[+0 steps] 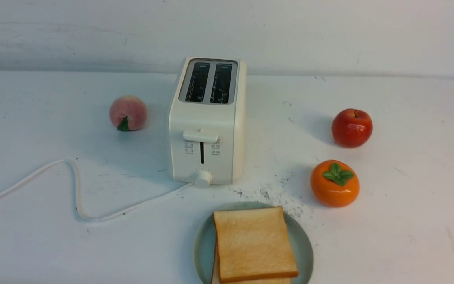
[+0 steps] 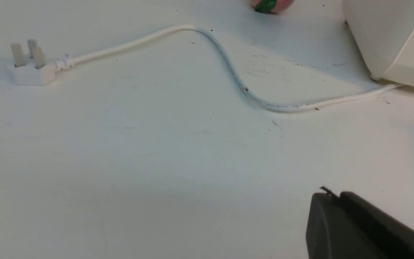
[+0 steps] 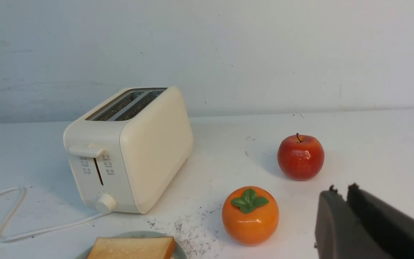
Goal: Take toasted bread from bread machine on white table place on plate.
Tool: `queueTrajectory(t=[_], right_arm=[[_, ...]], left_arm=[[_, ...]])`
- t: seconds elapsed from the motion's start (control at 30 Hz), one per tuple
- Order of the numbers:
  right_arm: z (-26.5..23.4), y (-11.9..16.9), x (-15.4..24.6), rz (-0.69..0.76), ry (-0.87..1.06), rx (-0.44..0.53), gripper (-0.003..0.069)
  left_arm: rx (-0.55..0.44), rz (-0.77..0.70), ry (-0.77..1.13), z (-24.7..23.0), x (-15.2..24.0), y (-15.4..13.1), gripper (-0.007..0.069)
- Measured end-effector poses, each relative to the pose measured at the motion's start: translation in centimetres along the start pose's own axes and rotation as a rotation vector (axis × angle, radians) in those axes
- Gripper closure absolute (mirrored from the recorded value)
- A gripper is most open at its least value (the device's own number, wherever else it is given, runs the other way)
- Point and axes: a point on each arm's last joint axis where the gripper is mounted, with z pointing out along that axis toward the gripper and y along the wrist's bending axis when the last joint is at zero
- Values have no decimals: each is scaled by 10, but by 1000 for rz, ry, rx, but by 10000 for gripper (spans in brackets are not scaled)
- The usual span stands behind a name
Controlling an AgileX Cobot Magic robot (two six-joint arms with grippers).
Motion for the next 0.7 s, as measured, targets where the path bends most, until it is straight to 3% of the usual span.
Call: queueTrajectory(t=[0.7], right_arm=[[0, 0, 0, 0, 1, 0, 593]], left_arm=[[2, -9, 2, 0, 0, 0, 587]])
